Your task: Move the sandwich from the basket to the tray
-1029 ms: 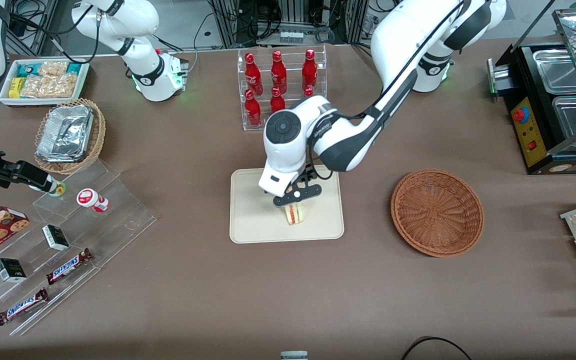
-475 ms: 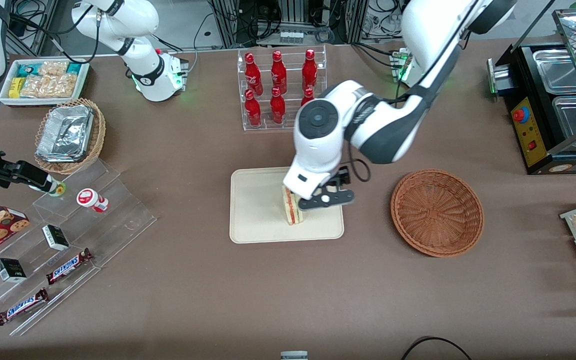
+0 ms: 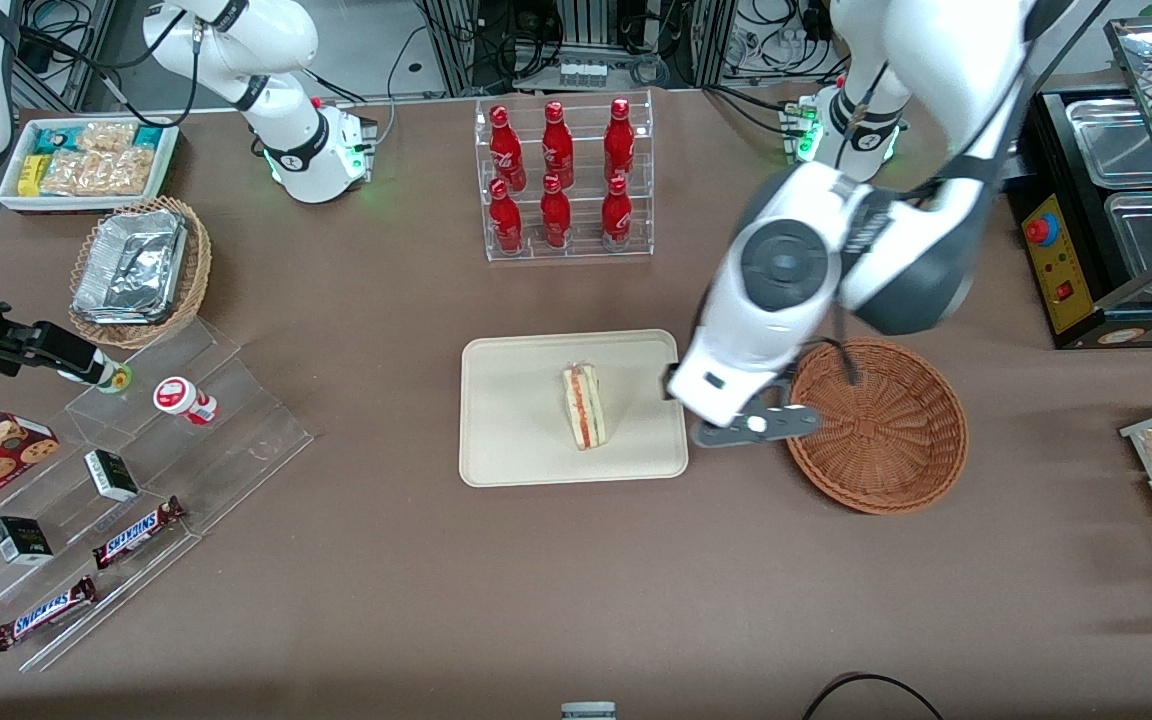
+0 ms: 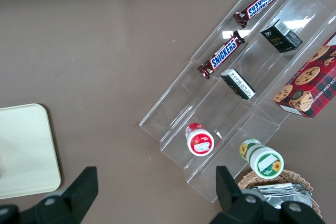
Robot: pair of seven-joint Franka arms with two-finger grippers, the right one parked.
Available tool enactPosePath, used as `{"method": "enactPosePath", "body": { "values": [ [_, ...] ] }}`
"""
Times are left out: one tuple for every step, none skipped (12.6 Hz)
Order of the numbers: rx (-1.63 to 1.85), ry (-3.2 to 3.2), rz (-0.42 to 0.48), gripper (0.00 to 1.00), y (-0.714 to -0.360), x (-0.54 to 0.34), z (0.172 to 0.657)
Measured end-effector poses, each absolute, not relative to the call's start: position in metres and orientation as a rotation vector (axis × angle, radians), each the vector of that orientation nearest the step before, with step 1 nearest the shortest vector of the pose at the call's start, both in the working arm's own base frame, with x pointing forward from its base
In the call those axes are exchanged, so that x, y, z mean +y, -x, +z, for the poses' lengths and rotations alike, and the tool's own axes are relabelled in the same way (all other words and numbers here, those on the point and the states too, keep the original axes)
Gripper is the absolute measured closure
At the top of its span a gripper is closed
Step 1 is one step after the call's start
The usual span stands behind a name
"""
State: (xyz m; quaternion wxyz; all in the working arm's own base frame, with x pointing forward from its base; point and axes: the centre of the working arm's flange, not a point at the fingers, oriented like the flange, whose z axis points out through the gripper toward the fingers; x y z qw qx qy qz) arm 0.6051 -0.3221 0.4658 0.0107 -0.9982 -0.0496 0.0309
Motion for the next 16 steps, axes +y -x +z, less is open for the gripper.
{"method": "enactPosePath", "body": {
  "values": [
    [-0.143,3.119,0.108,0.0,-0.608,-0.303,0.469],
    [-0.132,3.12,0.118,0.0,-0.609,-0.289,0.47],
    [-0.116,3.119,0.126,0.0,-0.61,-0.276,0.471],
    [-0.103,3.115,0.133,0.0,-0.609,-0.265,0.471],
    [-0.099,3.11,0.136,0.0,-0.609,-0.255,0.472],
    [-0.096,3.105,0.137,0.0,-0.608,-0.244,0.473],
    [-0.089,3.105,0.139,0.0,-0.608,-0.232,0.476],
    [-0.067,3.111,0.152,0.0,-0.607,-0.217,0.48],
    [-0.036,3.114,0.178,0.0,-0.604,-0.2,0.486],
    [-0.006,3.109,0.206,0.0,-0.6,-0.183,0.492],
    [0.011,3.097,0.23,0.0,-0.596,-0.168,0.5],
    [0.028,3.086,0.248,0.0,-0.591,-0.156,0.509],
    [0.048,3.076,0.262,0.0,-0.586,-0.148,0.516],
    [0.062,3.072,0.276,0.0,-0.582,-0.138,0.523],
    [0.069,3.078,0.29,0.0,-0.579,-0.126,0.529],
    [0.069,3.085,0.293,0.0,-0.575,-0.111,0.535]
  ]
}}
